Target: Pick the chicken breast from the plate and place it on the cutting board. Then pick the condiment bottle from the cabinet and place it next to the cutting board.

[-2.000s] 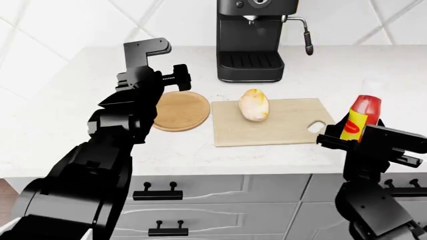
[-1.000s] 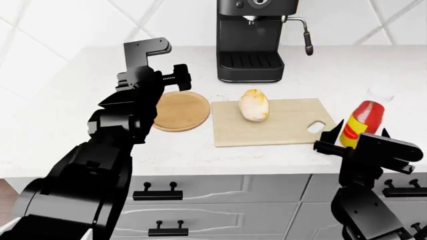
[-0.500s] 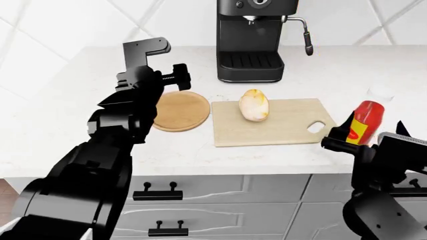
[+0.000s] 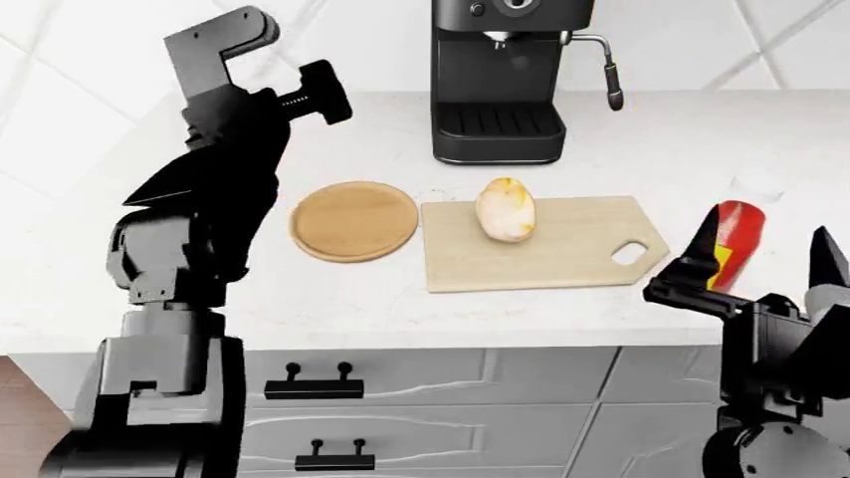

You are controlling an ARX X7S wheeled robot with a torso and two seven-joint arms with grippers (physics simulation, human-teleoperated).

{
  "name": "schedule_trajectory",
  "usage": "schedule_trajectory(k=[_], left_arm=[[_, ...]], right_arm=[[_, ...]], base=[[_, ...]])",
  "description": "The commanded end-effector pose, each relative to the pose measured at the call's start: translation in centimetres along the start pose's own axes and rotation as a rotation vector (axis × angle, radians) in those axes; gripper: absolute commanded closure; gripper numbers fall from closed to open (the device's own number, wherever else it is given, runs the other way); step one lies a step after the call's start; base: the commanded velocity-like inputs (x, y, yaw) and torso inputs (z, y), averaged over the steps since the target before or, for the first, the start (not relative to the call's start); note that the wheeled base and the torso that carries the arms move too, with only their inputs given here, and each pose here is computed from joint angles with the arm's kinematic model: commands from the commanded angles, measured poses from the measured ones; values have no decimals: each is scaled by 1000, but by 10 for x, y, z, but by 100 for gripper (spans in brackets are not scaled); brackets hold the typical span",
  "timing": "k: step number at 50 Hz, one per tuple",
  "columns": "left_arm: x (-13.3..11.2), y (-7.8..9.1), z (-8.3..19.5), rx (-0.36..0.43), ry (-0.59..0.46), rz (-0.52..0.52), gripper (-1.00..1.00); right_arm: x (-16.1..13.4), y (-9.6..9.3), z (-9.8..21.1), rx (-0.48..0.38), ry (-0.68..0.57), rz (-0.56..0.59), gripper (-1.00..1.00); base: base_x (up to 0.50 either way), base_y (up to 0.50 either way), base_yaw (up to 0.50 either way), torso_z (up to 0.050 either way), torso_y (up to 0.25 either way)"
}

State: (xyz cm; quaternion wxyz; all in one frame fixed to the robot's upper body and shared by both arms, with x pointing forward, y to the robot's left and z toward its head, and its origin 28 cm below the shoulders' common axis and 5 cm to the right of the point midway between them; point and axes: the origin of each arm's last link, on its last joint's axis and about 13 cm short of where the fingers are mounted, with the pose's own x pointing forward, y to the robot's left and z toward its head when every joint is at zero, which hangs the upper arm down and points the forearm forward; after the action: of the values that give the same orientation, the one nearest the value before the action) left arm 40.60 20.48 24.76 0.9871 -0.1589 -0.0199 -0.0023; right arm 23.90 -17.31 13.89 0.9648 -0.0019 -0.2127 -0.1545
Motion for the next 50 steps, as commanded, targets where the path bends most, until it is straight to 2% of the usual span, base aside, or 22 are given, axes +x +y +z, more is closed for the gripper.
schedule_trajectory(k=[1,5,10,16,21,25,27,31,35,41,50], left_arm=[[-97,4,15,73,-162,-86,-100],[-125,9,7,117,-186,-115,-100],[-139,16,-1,158,-210,-103,-100],[-157,28,-25,161,-193,-125,-100],[-176,38,-37,105,-224,-139,-100],[-186,41,-32,62,-293,-132,-100],[-192,41,-29,75,-350,-125,-100],[-205,40,-18,11,-417,-144,-100],[-215,40,-9,-14,-467,-147,-100],[-228,43,2,-42,-582,-137,-100],[-231,44,6,-53,-604,-135,-100]], right_arm=[[-18,7,50,42,-88,78,-100],[-22,11,67,42,-84,123,-100],[-22,17,83,26,-78,168,-100],[-21,26,100,40,-97,214,-100],[-25,32,107,63,-100,254,-100],[-32,33,110,68,-104,280,-100],[-34,33,109,75,-108,293,-100],[-39,34,109,81,-116,323,-100],[-45,34,115,73,-137,322,-100],[-53,31,125,105,-169,319,-100],[-58,24,131,136,-202,284,-100]], base=[[0,0,0,0,0],[0,0,0,0,0],[0,0,0,0,0],[0,0,0,0,0],[0,0,0,0,0],[0,0,0,0,0],[0,0,0,0,0],[0,0,0,0,0],[0,0,0,0,0],[0,0,0,0,0],[0,0,0,0,0]])
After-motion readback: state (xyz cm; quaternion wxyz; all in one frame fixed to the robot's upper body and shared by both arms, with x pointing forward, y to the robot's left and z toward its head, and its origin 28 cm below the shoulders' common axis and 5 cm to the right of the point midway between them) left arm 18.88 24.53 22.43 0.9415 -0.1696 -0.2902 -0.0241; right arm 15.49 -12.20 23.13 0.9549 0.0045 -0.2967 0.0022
